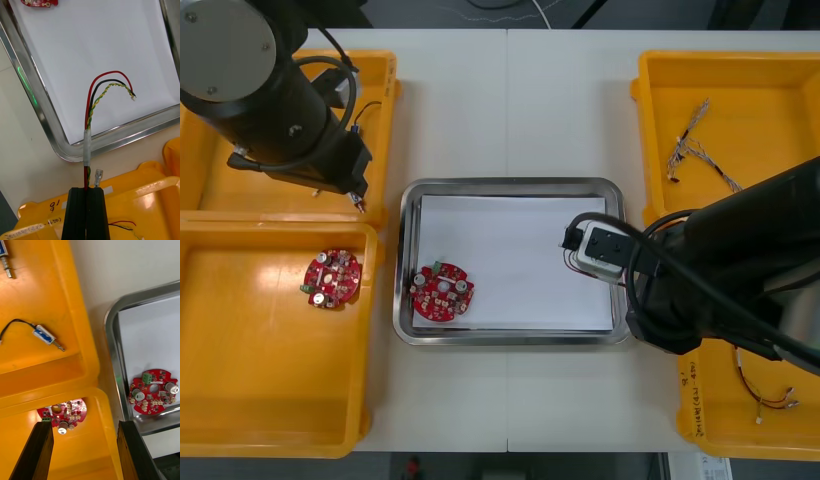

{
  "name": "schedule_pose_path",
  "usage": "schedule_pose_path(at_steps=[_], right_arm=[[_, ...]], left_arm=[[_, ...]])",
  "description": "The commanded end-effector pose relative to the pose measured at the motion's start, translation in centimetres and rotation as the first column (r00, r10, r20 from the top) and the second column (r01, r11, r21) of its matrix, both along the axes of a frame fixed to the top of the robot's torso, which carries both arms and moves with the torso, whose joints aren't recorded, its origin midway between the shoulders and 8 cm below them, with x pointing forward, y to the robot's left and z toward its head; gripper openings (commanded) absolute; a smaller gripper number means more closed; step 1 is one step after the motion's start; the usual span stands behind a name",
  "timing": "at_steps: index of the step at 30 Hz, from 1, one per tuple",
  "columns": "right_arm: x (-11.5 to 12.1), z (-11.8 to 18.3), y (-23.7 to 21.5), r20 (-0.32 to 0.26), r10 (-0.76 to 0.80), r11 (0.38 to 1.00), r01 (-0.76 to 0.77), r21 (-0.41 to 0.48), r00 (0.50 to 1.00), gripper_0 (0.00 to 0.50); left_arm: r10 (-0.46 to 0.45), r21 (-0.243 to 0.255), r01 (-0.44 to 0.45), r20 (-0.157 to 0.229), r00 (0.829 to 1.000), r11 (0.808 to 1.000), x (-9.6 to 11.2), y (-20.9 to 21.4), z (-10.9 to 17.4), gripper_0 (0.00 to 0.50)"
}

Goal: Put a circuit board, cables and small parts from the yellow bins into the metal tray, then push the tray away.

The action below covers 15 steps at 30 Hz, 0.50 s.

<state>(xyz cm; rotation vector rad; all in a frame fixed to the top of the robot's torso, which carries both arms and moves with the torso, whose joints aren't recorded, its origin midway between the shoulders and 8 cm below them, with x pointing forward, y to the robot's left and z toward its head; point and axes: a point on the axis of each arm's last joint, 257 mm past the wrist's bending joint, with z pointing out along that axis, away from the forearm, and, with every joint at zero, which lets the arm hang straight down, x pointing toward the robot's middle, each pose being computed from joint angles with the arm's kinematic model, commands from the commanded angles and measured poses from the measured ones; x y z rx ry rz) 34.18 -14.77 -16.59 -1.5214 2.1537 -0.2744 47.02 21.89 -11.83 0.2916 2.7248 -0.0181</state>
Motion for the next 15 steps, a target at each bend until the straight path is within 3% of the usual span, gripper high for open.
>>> schedule_pose_path(at_steps=[1, 9, 15], right_arm=[[0.5, -0.9, 1.7, 0.009, 0.059, 0.998, -0.059, -0.031, 0.998, 0.000], [1.9, -2.5, 4.7, -0.012, 0.097, 0.995, -0.096, 0.023, 0.995, 0.000], [3.4, -3.1, 7.2, -0.001, 0.134, 0.990, -0.133, 0.044, 0.991, 0.000]], left_arm=[[0.074, 0.001, -0.074, 0.071, 0.995, 0.997, 2.1, 3.5, 3.9, 0.500], [0.146, 0.035, -0.150, 0.089, 0.985, 0.988, 3.6, 7.4, 4.2, 0.500], [0.240, 0.051, -0.246, 0.107, 0.965, 0.968, 5.1, 10.7, 3.9, 0.500]])
